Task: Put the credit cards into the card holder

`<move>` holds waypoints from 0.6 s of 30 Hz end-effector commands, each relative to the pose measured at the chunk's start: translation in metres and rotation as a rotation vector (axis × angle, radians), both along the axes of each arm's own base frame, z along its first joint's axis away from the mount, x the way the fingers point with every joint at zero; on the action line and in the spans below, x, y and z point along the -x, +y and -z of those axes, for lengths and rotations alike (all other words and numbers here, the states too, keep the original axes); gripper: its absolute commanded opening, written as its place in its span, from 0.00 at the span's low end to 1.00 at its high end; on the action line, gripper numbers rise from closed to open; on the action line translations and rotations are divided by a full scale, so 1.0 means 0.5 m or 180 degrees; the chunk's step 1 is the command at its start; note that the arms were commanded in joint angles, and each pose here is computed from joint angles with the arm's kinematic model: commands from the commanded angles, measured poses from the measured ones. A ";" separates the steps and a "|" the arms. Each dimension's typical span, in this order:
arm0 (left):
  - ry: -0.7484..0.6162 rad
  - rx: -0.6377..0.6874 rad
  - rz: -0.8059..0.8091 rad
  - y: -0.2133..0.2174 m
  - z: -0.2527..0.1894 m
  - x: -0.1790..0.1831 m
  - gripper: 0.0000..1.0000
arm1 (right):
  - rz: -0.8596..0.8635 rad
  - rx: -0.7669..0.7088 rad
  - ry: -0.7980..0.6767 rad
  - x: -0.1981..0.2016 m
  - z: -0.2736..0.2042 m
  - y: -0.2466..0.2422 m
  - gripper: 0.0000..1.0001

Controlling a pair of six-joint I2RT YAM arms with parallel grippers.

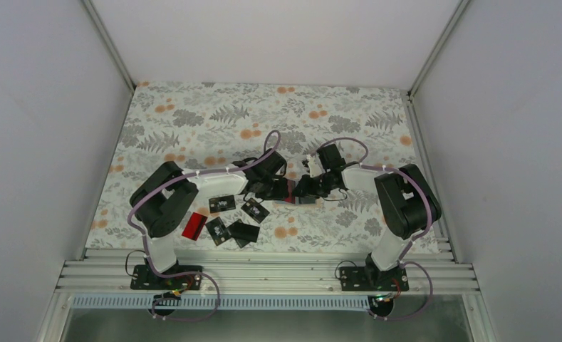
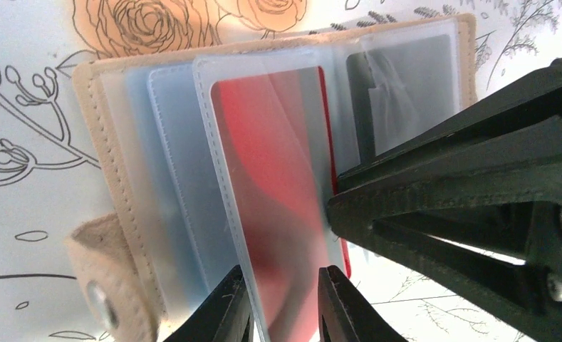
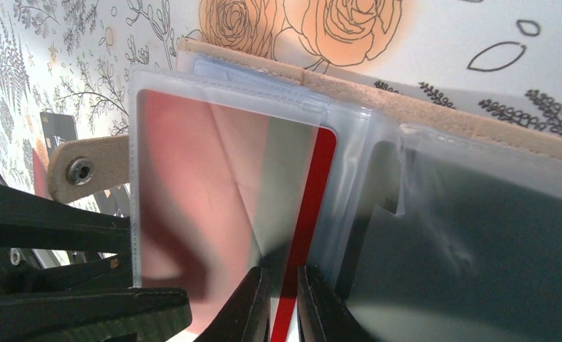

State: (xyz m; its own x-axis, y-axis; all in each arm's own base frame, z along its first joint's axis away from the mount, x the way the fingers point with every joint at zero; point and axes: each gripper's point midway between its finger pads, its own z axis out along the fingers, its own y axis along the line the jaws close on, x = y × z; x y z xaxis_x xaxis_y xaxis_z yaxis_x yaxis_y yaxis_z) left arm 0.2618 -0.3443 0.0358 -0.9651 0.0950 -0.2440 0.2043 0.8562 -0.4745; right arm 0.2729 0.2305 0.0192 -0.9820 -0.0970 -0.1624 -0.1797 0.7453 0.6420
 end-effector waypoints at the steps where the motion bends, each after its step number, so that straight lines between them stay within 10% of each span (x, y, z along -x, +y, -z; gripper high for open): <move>1: -0.0030 0.0123 -0.0038 -0.022 -0.015 -0.017 0.23 | -0.0026 0.0106 0.0065 0.020 0.023 -0.007 0.13; 18: -0.0056 -0.0307 -0.0071 -0.010 -0.002 -0.020 0.02 | 0.0023 -0.0111 -0.0116 0.012 -0.047 0.005 0.21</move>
